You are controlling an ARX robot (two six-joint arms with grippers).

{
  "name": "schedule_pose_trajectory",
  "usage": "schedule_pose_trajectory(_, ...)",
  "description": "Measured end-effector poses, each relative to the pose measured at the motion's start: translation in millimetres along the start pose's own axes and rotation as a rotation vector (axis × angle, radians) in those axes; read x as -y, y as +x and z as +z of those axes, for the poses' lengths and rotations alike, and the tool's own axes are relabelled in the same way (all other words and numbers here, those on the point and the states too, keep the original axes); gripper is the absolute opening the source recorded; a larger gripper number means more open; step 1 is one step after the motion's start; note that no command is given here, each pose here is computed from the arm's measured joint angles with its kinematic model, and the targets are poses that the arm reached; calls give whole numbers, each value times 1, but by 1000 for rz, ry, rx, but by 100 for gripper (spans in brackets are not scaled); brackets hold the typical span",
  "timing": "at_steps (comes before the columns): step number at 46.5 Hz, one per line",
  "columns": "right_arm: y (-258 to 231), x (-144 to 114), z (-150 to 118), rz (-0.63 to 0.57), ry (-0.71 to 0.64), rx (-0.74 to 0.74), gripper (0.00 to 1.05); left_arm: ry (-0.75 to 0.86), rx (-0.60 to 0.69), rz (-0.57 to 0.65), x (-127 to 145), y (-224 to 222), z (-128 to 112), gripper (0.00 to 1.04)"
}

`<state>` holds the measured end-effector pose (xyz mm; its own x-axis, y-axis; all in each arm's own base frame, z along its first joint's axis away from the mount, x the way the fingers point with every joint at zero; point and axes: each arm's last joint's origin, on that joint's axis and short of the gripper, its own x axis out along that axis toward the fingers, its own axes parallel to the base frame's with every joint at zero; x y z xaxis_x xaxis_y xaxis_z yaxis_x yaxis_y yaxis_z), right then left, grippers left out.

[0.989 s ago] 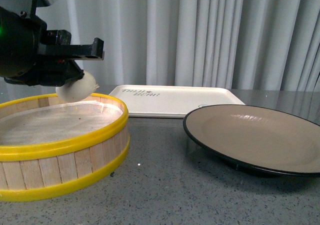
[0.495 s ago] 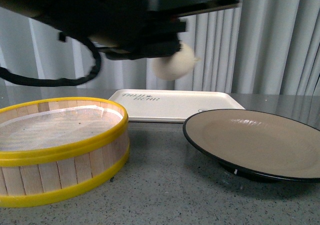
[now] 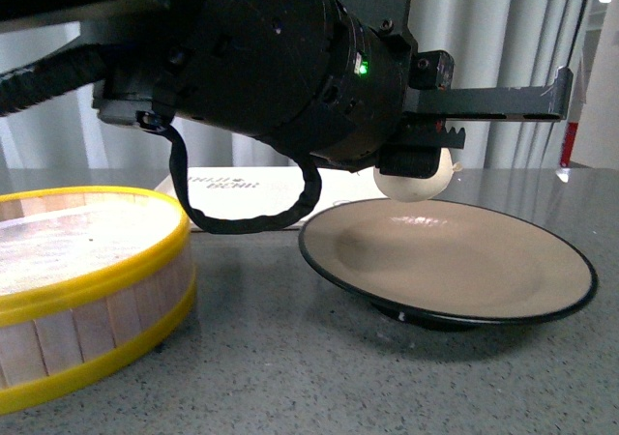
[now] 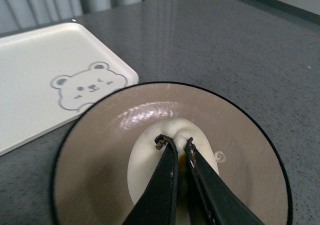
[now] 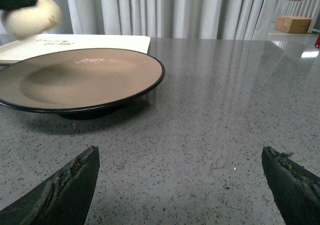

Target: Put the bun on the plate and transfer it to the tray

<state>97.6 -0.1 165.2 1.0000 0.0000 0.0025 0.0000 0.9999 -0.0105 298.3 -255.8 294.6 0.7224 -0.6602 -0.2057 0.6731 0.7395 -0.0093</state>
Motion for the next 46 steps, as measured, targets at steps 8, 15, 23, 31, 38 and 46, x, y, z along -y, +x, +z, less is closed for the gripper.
schedule_pose_trajectory(8, 0, 0, 0, 0, 0, 0, 96, 31, -23, -36, -1, 16, -2, 4)
schedule_pose_trajectory(15, 0, 0, 0, 0, 0, 0, 96, 89, -24, -59, -3, 32, 4, 4)
schedule_pose_trajectory(23, 0, 0, 0, 0, 0, 0, 96, 196, -88, -82, -8, 48, -10, 4)
schedule_pose_trajectory(31, 0, 0, 0, 0, 0, 0, 96, 250, -119, -39, -21, 60, -15, 4)
schedule_pose_trajectory(38, 0, 0, 0, 0, 0, 0, 96, 284, -195, 6, -31, 62, -20, 4)
schedule_pose_trajectory(46, 0, 0, 0, 0, 0, 0, 96, 283, -235, 27, -35, 64, -27, 4)
